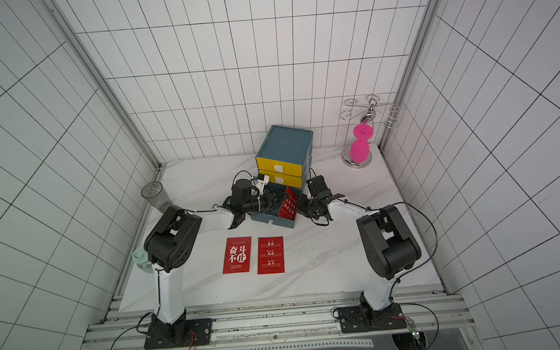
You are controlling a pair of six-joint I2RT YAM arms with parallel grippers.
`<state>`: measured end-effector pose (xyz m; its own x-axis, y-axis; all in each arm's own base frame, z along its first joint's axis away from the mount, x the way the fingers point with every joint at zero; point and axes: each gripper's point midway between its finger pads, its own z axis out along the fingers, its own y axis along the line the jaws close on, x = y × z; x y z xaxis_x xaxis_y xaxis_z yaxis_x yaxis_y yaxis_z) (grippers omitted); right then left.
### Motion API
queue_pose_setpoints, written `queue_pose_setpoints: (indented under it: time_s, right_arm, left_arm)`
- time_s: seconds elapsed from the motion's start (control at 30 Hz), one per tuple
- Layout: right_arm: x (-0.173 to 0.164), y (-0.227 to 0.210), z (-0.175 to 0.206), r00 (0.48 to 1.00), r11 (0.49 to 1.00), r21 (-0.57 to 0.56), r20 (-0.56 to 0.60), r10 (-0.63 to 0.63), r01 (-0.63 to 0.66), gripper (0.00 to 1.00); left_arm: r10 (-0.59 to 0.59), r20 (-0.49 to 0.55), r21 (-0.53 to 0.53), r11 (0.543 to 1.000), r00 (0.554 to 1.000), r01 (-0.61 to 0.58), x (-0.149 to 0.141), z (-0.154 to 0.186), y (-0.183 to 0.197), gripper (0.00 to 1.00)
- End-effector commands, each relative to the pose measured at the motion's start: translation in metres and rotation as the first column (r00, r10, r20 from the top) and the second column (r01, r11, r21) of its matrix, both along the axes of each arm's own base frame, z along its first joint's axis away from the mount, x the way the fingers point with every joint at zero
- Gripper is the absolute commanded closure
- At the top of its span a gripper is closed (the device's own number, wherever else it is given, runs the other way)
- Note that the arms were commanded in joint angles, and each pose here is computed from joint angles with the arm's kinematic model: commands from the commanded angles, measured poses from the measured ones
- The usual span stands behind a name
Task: Take the postcards out of the drawer
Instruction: Pick up the postcard from the drawer.
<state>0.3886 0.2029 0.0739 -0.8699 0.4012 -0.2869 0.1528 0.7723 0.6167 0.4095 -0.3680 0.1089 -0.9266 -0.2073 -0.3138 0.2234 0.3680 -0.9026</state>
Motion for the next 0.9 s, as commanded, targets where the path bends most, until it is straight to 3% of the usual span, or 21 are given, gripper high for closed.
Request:
queue_pose_setpoints:
  time_s: [0.0, 0.23, 0.57, 0.77, 0.87]
  right_arm:
    - [-0.004, 0.002, -0.001, 1.000, 1.000, 0.021, 0.002, 0.009, -0.009, 0.85]
    - [-0.004, 0.001, -0.001, 1.000, 1.000, 0.019, 0.004, 0.006, -0.006, 0.85]
    - [0.000, 0.000, 0.004, 1.000, 1.000, 0.013, 0.012, -0.003, 0.003, 0.86]
    - [0.000, 0.000, 0.005, 1.000, 1.000, 0.010, 0.012, -0.007, 0.007, 0.86]
    - [0.000, 0.000, 0.005, 1.000, 1.000, 0.007, 0.013, -0.008, 0.008, 0.86]
  left_arm:
    - [0.004, -0.075, 0.050, 0.999, 0.997, 0.000, -0.005, -0.027, 0.001, 0.49]
    - [0.040, -0.082, 0.151, 0.988, 0.996, -0.027, -0.002, -0.037, 0.010, 0.59]
    - [0.084, -0.099, 0.367, 0.929, 0.992, -0.042, 0.002, -0.047, 0.026, 0.87]
    - [0.110, -0.098, 0.424, 0.904, 0.989, -0.058, 0.003, -0.043, 0.032, 0.99]
    - [0.117, -0.085, 0.427, 0.901, 0.990, -0.070, 0.005, -0.036, 0.033, 1.00]
